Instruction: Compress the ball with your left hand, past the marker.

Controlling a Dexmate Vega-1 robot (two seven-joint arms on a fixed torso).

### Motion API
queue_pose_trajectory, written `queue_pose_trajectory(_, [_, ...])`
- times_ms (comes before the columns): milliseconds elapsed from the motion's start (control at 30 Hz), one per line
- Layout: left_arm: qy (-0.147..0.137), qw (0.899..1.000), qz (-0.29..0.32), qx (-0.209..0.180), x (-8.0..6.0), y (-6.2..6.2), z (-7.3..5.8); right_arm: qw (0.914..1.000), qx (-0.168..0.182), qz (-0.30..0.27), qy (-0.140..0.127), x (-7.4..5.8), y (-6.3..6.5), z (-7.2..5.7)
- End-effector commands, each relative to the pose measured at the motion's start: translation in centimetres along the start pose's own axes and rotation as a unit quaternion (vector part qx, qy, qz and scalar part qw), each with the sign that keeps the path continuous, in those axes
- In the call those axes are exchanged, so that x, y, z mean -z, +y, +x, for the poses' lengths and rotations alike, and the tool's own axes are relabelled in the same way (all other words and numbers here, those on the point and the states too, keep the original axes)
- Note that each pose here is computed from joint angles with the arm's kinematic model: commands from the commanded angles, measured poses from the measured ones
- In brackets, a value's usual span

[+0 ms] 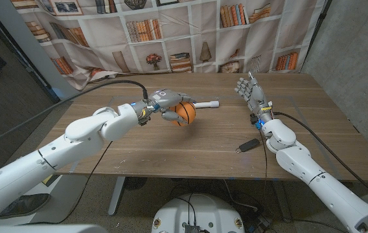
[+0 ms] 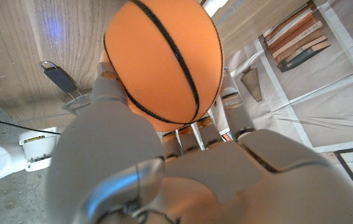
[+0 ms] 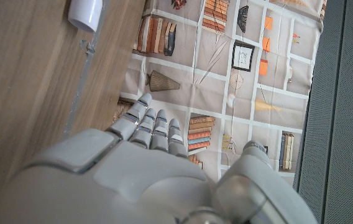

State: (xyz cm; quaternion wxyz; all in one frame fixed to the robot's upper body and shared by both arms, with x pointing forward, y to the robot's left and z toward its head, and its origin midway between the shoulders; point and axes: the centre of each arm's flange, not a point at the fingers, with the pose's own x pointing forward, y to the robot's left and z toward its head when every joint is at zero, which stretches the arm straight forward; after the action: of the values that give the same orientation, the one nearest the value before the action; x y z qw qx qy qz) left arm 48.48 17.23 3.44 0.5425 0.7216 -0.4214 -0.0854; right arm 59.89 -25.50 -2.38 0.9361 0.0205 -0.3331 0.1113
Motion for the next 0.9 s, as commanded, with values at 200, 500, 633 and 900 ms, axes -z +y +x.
queue_pose_trajectory(200, [-0.033, 0.999, -0.016, -0.036, -0.18, 1.17, 0.16, 1.0000, 0.000, -0.005, -0.005, -0.59, 0.16, 0.51])
queue_pose_trajectory(500, [-0.042, 0.997, -0.030, -0.052, 0.07, 1.11, 0.40, 1.0000, 0.003, -0.005, -0.006, -0.64, 0.00, 0.50])
queue_pose_trajectory(633, [-0.045, 0.997, -0.039, -0.057, 0.15, 1.05, 0.52, 0.9999, 0.004, -0.006, -0.008, -0.64, -0.08, 0.47])
queue_pose_trajectory(900, [-0.047, 0.996, -0.053, -0.063, 0.17, 0.85, 0.75, 0.9999, 0.009, -0.005, -0.009, -0.67, -0.25, 0.31])
